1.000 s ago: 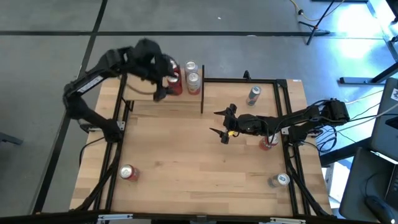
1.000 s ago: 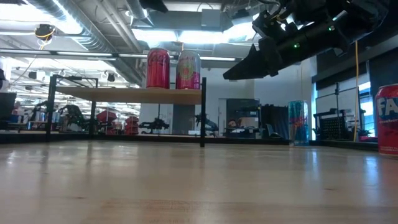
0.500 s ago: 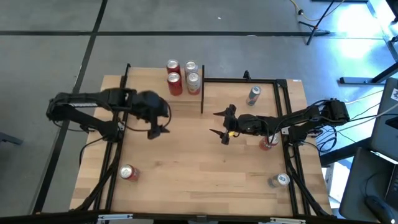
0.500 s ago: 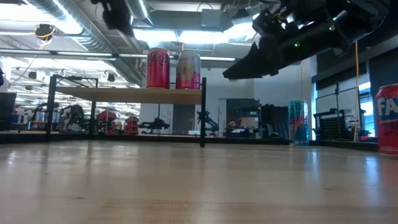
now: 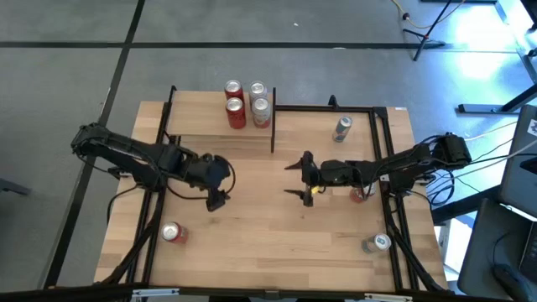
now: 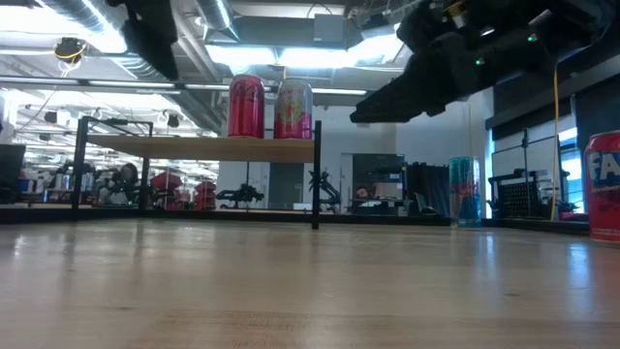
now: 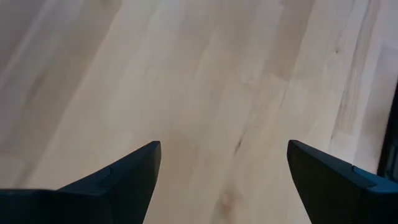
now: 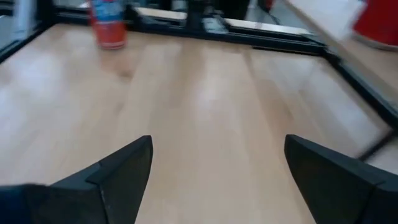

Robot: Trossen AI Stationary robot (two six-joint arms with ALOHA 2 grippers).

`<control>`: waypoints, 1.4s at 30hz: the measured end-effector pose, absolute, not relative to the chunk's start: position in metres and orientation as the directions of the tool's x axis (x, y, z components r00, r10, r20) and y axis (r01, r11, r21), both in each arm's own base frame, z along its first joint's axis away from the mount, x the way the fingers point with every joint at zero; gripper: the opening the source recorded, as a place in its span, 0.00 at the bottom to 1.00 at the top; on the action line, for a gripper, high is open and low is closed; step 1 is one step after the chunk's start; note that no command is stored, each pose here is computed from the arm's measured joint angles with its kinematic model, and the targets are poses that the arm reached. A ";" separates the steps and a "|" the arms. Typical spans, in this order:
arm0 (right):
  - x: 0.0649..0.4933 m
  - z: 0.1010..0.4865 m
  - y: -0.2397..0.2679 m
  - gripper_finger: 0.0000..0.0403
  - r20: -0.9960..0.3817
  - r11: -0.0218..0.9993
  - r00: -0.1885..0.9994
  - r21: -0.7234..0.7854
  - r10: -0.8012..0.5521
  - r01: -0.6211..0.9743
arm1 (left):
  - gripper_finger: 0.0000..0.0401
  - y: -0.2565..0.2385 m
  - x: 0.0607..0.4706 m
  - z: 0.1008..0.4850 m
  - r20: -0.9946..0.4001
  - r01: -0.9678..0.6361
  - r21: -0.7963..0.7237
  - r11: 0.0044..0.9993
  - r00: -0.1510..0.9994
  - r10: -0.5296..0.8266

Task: Place canned beverage on shelf
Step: Put the left red soda can on the shelf

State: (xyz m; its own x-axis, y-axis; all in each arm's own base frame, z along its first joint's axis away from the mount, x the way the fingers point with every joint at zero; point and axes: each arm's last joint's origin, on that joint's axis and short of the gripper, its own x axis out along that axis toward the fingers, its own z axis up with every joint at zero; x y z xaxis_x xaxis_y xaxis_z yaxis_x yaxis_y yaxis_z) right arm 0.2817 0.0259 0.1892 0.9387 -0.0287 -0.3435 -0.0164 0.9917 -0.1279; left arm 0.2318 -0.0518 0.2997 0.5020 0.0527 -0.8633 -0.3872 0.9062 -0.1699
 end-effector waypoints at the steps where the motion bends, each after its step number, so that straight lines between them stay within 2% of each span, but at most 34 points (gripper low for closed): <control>1: 0.281 0.189 0.029 0.87 -0.347 0.990 0.938 -0.138 -0.016 -0.034 | 0.80 -0.056 0.231 0.298 -0.869 -0.403 -0.178 0.898 0.493 0.049; 5: 0.281 0.190 0.038 0.87 -0.329 0.984 0.944 -0.165 0.016 -0.074 | 0.80 -0.072 0.226 0.293 -0.895 -0.463 -0.197 0.864 0.444 0.034; 15: 0.285 0.200 0.038 0.87 -0.223 0.988 0.975 -0.148 0.018 -0.052 | 0.80 -0.107 0.193 0.287 -0.957 -0.642 -0.178 0.745 0.290 0.021; 24: 0.287 0.210 0.038 0.87 -0.122 0.990 0.993 -0.140 0.005 -0.022 | 0.80 -0.144 0.163 0.286 -0.968 -0.734 -0.213 0.644 0.248 -0.038; 30: 0.290 0.218 0.038 0.87 -0.084 0.989 0.996 -0.151 -0.006 -0.007 | 0.80 -0.153 0.138 0.285 -0.986 -0.803 -0.126 0.583 0.166 0.016; 37: 0.294 0.226 0.038 0.87 -0.064 0.986 0.998 -0.168 0.005 -0.015 | 0.80 -0.172 0.124 0.280 -0.987 -0.861 -0.132 0.491 0.160 0.014; 42: 0.294 0.226 0.040 0.87 -0.065 0.992 0.997 -0.116 0.044 -0.051 | 0.80 -0.187 0.121 0.268 -0.991 -0.875 -0.086 0.476 0.124 0.049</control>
